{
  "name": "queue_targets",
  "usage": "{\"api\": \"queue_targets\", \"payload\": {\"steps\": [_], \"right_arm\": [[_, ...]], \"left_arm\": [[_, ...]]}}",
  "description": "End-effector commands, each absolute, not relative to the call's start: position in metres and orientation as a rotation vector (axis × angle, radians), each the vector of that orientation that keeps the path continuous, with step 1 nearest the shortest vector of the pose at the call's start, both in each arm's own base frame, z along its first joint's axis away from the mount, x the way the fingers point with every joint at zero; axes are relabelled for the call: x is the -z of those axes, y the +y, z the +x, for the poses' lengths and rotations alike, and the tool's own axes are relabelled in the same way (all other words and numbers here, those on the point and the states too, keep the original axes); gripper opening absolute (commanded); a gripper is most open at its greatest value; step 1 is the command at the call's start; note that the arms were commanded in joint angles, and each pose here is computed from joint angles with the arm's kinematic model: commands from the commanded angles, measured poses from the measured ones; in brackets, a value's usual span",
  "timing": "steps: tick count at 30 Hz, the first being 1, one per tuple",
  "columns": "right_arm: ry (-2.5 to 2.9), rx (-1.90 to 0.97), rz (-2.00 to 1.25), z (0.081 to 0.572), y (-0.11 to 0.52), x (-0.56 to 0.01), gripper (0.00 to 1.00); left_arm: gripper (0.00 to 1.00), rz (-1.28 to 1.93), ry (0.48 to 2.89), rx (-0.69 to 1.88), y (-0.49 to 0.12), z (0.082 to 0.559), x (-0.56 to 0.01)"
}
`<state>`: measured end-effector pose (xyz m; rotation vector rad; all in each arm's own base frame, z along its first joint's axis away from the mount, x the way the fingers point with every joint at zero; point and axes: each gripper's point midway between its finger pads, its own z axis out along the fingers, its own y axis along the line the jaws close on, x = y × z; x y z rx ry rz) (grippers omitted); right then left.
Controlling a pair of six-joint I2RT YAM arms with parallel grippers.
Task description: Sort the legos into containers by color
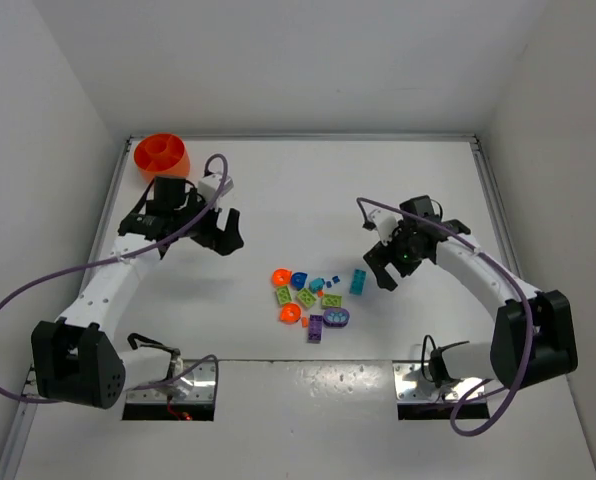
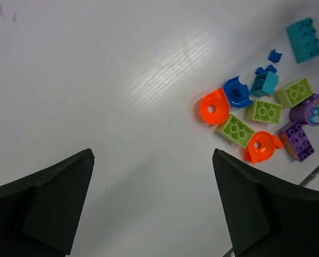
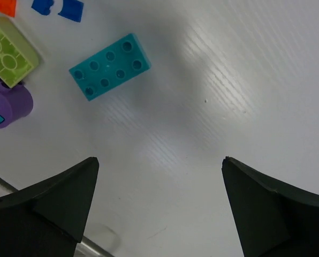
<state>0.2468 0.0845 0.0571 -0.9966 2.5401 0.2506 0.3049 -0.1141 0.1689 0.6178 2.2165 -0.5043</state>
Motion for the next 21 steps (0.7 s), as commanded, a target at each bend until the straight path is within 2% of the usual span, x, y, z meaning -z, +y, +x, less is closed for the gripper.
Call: {"api": "queue_targets", "payload": {"steps": [1,5,9,21], "right_arm": [[2.290,-0.275,-1.266,0.257,0.098,-0.068,0.99],[1.988,-0.245,-1.637,0.264,0.108,-0.073,0.99],[1.815,-0.247,-1.865,0.277,0.122,-0.078,0.99],[1.148,-0.173,-2.548,0.258,0.129,-0.027,0.99]], "left_arm": [[1.00,0.707,2.169,0.631,-0.128,0.297,-0.175],[1.00,0.769,2.188,0.703,-0.136,0.294,-0.172],[1.00,0.803,2.184,0.764,-0.142,0.292,-0.172],[1.00,0.822,2.207,0.810,-0.146,0.296,-0.163]]}}
